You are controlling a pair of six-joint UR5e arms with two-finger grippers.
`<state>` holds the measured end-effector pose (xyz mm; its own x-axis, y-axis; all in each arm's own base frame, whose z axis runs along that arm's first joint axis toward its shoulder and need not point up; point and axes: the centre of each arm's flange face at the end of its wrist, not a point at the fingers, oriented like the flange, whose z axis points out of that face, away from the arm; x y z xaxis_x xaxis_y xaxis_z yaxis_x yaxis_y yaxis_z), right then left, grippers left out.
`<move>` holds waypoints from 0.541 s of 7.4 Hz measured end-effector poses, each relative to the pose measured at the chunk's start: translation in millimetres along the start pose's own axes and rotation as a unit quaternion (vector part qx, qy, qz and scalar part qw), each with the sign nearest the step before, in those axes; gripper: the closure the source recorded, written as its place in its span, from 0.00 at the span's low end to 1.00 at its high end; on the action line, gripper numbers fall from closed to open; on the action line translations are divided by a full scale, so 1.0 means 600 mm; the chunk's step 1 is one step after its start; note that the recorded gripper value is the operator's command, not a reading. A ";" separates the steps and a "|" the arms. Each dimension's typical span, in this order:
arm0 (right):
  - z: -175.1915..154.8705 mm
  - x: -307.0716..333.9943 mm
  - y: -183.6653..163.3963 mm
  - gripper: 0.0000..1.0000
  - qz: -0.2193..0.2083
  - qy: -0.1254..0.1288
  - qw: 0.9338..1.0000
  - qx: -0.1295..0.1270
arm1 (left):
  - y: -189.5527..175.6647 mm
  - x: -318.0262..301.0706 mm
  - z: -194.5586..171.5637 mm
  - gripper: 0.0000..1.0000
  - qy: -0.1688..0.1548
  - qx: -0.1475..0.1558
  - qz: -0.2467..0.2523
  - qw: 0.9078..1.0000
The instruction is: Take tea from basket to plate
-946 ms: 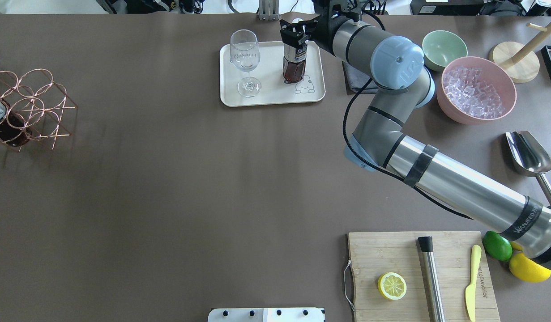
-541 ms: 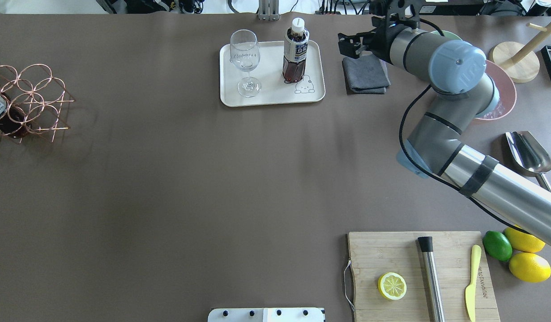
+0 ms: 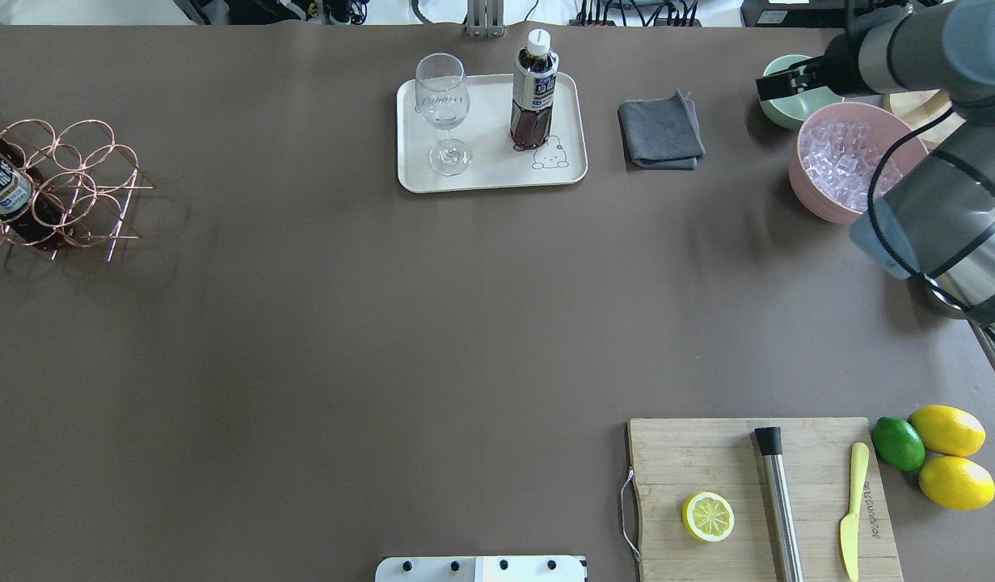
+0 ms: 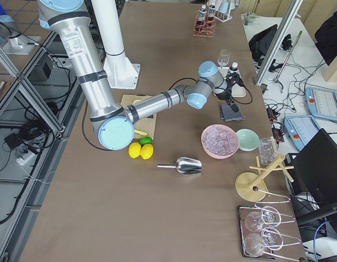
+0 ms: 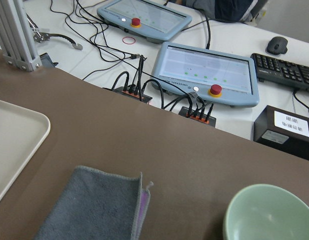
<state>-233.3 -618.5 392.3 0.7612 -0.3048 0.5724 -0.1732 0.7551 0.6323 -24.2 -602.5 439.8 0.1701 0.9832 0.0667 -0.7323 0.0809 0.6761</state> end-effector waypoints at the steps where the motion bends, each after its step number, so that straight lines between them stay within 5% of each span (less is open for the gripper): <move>1: -0.043 0.052 0.022 0.00 0.024 -0.003 0.998 -0.065 | -0.007 0.004 0.002 1.00 0.001 0.001 0.004 1.000; 4: -0.141 0.249 0.148 0.00 0.033 0.030 0.986 -0.161 | -0.017 0.007 0.005 1.00 0.001 -0.001 0.010 1.000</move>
<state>-82.1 -547.9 489.8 0.7928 -0.2205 0.5682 -0.0239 0.9203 0.3905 -14.1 -599.6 435.5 0.1539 0.9850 0.0776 -0.7362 0.0619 0.6739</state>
